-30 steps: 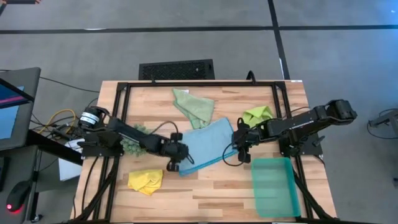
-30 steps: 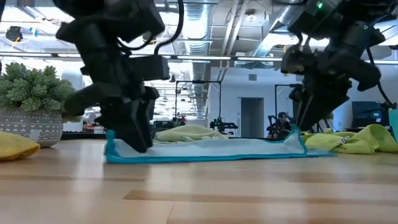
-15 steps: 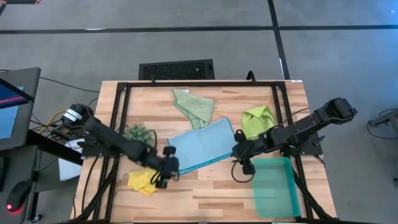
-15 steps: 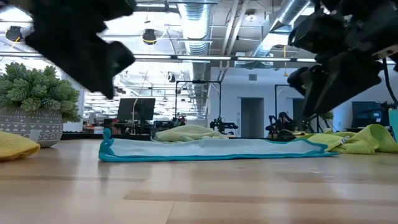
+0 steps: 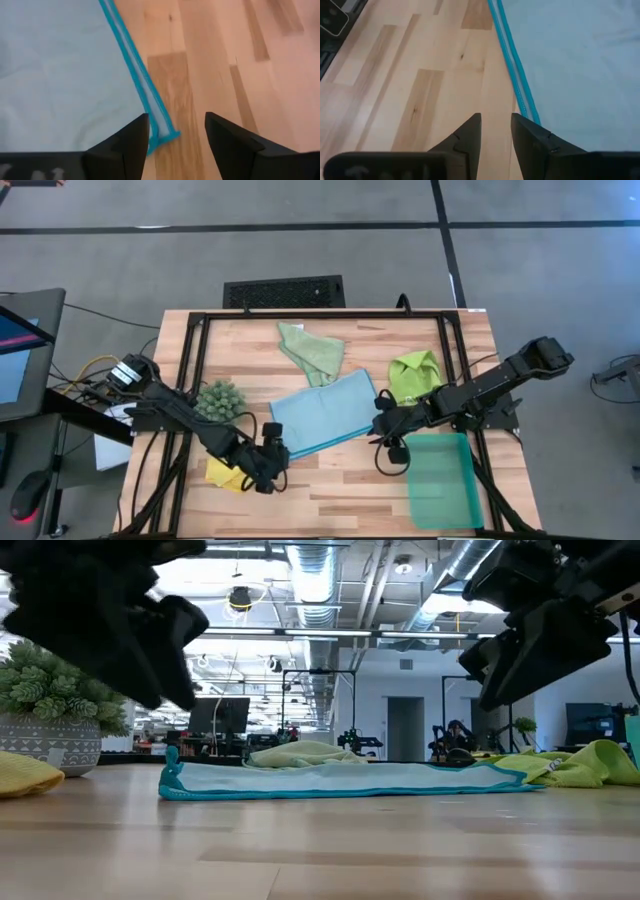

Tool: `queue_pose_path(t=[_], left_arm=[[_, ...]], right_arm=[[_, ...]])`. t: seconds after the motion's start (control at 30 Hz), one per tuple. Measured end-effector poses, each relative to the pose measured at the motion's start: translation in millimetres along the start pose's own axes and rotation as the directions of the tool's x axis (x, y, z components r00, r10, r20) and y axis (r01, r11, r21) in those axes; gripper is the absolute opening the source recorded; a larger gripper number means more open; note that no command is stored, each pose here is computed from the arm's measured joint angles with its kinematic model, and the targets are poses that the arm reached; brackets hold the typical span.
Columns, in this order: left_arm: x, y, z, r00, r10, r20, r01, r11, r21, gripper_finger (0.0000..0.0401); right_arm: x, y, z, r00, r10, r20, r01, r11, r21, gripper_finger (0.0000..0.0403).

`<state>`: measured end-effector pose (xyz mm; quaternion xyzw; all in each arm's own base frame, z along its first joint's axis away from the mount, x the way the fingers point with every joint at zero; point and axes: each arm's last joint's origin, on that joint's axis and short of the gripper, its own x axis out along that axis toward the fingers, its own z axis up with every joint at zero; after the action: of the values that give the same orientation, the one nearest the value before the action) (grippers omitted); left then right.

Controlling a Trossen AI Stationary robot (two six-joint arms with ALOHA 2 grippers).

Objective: Fold microfiber towels
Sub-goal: Fold the blue microfiber cloth

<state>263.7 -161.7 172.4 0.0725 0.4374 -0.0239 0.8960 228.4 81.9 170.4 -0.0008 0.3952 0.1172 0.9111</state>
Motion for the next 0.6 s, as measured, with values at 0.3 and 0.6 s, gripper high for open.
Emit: queue_pose_path(t=[0.3,0.6], left_arm=[[2,1,-11,0.998,0.026,-0.052,-0.019,0.991,0.132,0.0162],[20,6,-16,0.995,0.05,-0.091,-0.038,0.991,0.129,0.011]], right_arm=[[0,1,-1,1.0,0.0,-0.005,0.0,1.0,-0.004,0.0128],[-1,24,-8,0.998,0.05,-0.038,-0.051,0.999,-0.006,0.0128]])
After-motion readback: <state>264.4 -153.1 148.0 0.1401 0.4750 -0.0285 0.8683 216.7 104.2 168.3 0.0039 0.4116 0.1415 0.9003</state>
